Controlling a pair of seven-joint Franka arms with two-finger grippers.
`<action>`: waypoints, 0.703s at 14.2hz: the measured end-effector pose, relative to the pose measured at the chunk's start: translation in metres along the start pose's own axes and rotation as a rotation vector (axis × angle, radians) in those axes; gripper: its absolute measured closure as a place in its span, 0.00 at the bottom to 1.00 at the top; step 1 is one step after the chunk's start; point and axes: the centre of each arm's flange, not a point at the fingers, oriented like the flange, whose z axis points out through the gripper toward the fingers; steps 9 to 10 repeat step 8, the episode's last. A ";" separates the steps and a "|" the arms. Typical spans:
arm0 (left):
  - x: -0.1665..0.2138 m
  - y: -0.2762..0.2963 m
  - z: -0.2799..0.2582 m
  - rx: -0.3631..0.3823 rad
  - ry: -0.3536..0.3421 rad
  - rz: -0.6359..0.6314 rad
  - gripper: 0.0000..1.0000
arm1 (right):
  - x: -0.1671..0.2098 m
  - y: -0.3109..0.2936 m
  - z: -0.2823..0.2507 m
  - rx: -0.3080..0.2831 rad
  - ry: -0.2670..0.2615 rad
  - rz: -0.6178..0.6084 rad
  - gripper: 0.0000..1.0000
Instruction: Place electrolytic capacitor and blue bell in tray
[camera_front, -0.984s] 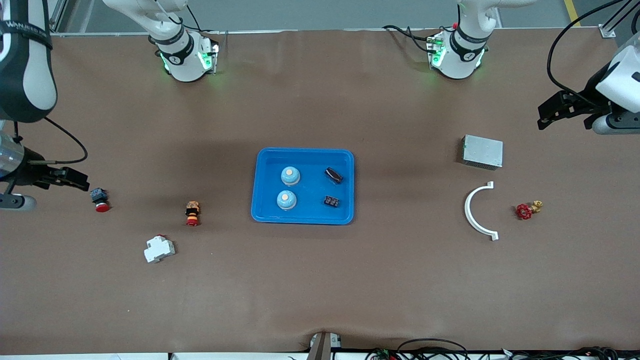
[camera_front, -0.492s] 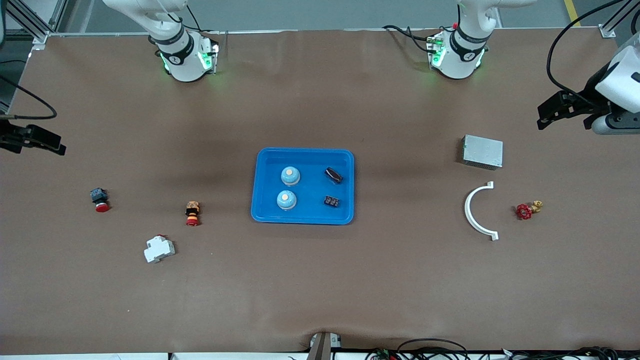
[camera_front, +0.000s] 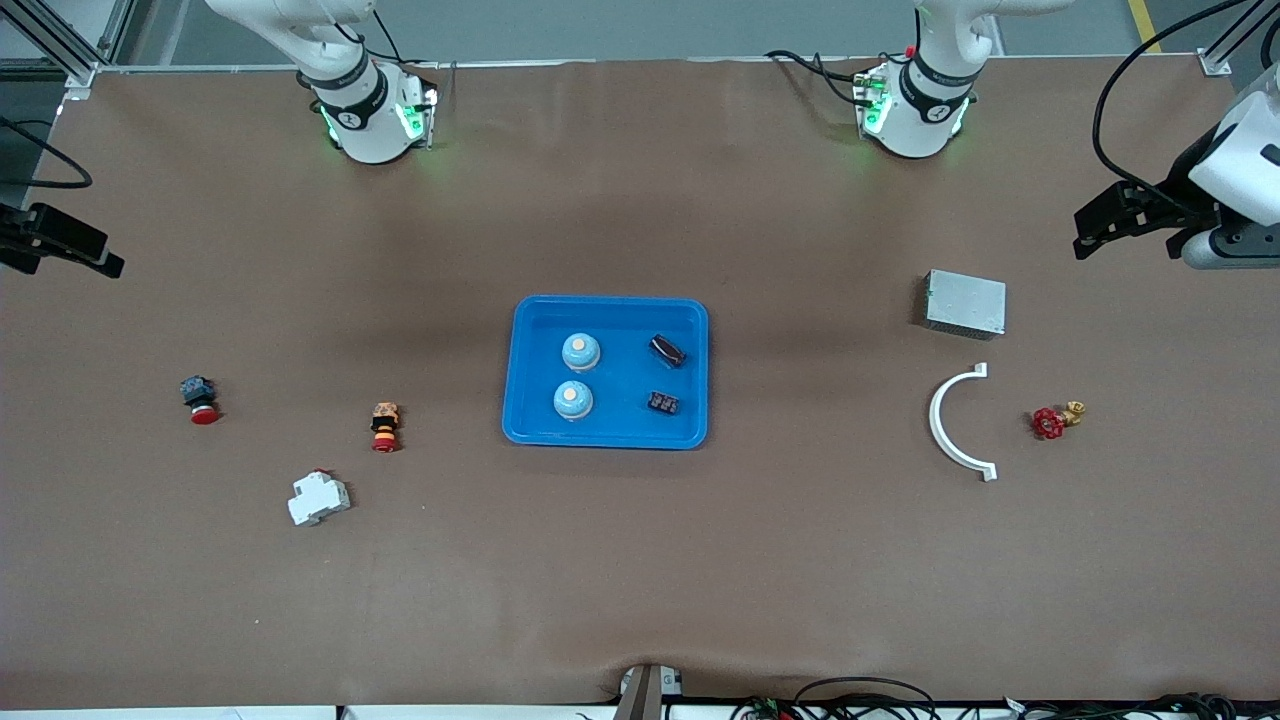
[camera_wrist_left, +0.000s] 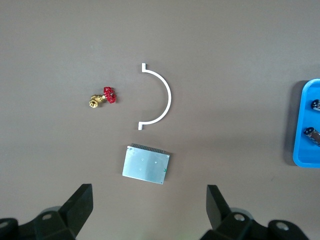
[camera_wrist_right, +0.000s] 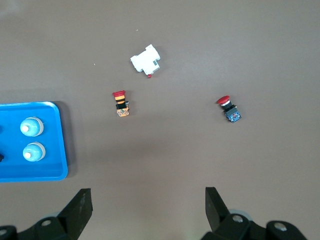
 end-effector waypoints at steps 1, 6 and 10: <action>0.000 0.000 -0.001 0.000 0.002 0.000 0.00 | -0.002 0.000 0.002 0.000 -0.004 0.001 0.00; 0.001 -0.002 -0.010 -0.001 0.021 0.016 0.00 | -0.010 0.001 0.003 0.002 -0.011 0.002 0.00; 0.001 -0.003 -0.012 -0.001 0.026 0.018 0.00 | -0.011 0.001 0.003 0.002 -0.011 0.002 0.00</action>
